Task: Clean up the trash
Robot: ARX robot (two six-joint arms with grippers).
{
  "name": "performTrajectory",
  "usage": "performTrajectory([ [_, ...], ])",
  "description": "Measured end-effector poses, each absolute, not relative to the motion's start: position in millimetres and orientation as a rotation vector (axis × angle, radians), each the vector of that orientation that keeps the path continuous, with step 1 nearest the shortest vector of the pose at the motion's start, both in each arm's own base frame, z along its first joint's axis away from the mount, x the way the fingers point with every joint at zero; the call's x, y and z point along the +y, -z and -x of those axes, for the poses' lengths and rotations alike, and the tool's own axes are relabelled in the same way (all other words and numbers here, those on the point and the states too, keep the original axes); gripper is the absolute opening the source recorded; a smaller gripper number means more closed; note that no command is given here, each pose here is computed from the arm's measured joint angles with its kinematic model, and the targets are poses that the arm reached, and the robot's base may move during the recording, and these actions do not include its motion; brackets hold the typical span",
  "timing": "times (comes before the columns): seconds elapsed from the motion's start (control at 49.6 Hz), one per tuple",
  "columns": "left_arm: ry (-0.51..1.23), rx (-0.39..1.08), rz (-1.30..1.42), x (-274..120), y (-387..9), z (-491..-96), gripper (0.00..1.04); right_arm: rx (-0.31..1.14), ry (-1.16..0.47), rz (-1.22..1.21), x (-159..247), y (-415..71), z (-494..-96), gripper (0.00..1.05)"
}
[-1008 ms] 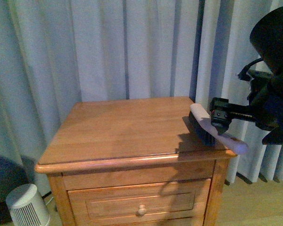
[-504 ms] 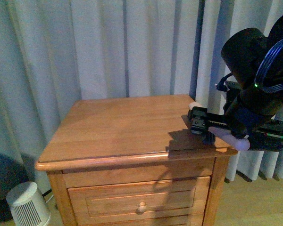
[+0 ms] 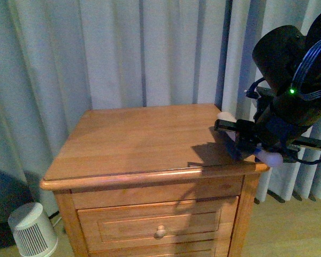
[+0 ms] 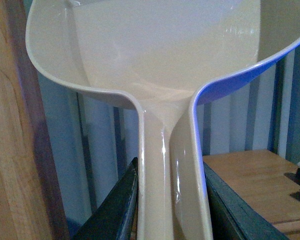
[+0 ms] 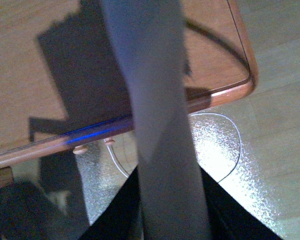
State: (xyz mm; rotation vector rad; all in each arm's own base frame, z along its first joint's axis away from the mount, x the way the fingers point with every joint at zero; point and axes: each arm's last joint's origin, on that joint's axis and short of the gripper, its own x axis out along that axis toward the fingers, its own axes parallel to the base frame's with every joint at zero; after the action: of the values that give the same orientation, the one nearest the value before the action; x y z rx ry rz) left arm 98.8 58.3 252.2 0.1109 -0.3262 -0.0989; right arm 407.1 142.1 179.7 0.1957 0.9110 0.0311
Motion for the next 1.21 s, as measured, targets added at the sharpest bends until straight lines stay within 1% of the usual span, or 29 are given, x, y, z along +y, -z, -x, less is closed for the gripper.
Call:
performTrajectory([
  [0.02,0.099,-0.326,-0.111,58.3,-252.2,-98.8,0.29,0.908,-0.031,-0.196,142.1,-179.9,-407.2,0.24],
  [0.081,0.099,-0.326,-0.111,58.3,-252.2,-98.8,0.29,0.898,-0.027,-0.196,141.5,-181.4,-406.7,0.2],
  [0.181,0.099,-0.326,-0.111,58.3,-252.2,-98.8,0.29,0.869,-0.031,-0.197,138.6,-187.0,-404.5,0.2],
  [0.262,0.099,-0.326,-0.111,58.3,-252.2,-98.8,0.29,0.806,-0.028,-0.172,135.8,-195.6,-400.1,0.2],
  [0.302,0.099,-0.326,-0.111,58.3,-252.2,-98.8,0.29,0.744,-0.031,-0.158,133.0,-204.5,-394.9,0.2],
  [0.343,0.099,-0.326,-0.111,58.3,-252.2,-98.8,0.29,0.656,-0.03,-0.12,129.3,-215.8,-387.4,0.19],
  [0.383,0.099,-0.326,-0.111,58.3,-252.2,-98.8,0.29,0.53,-0.04,-0.085,123.4,-233.5,-373.1,0.19],
  [0.443,0.099,-0.326,-0.111,58.3,-252.2,-98.8,0.29,0.412,-0.035,-0.055,116.6,-249.9,-356.7,0.19],
  [0.484,0.098,-0.326,-0.111,58.4,-252.2,-98.8,0.29,0.284,-0.028,-0.012,108.1,-265.4,-334.7,0.19],
  [0.544,0.098,-0.326,-0.111,58.4,-252.2,-98.8,0.29,0.15,-0.015,0.033,97.1,-278.4,-305.2,0.19],
  [0.605,0.098,-0.326,-0.111,58.4,-252.2,-98.8,0.29,0.061,-0.004,0.059,85.7,-284.4,-273.9,0.19],
  [0.645,0.098,-0.326,-0.111,58.4,-252.2,-98.8,0.29,0.036,0.013,0.075,78.6,-284.6,-254.8,0.19],
  [0.846,0.098,-0.326,-0.111,58.4,-252.2,-98.8,0.29,-0.011,0.099,0.092,51.6,-281.8,-187.0,0.19],
  [0.988,0.098,-0.326,-0.111,58.4,-252.2,-98.8,0.29,-0.063,0.148,0.066,40.1,-288.1,-149.5,0.19],
  [1.108,0.098,-0.326,-0.111,58.4,-252.2,-98.8,0.29,-0.095,0.173,0.04,36.4,-287.6,-127.9,0.19],
  [1.209,0.099,-0.326,-0.111,58.4,-252.2,-98.8,0.29,-0.112,0.162,0.028,39.4,-287.6,-121.5,0.19],
])
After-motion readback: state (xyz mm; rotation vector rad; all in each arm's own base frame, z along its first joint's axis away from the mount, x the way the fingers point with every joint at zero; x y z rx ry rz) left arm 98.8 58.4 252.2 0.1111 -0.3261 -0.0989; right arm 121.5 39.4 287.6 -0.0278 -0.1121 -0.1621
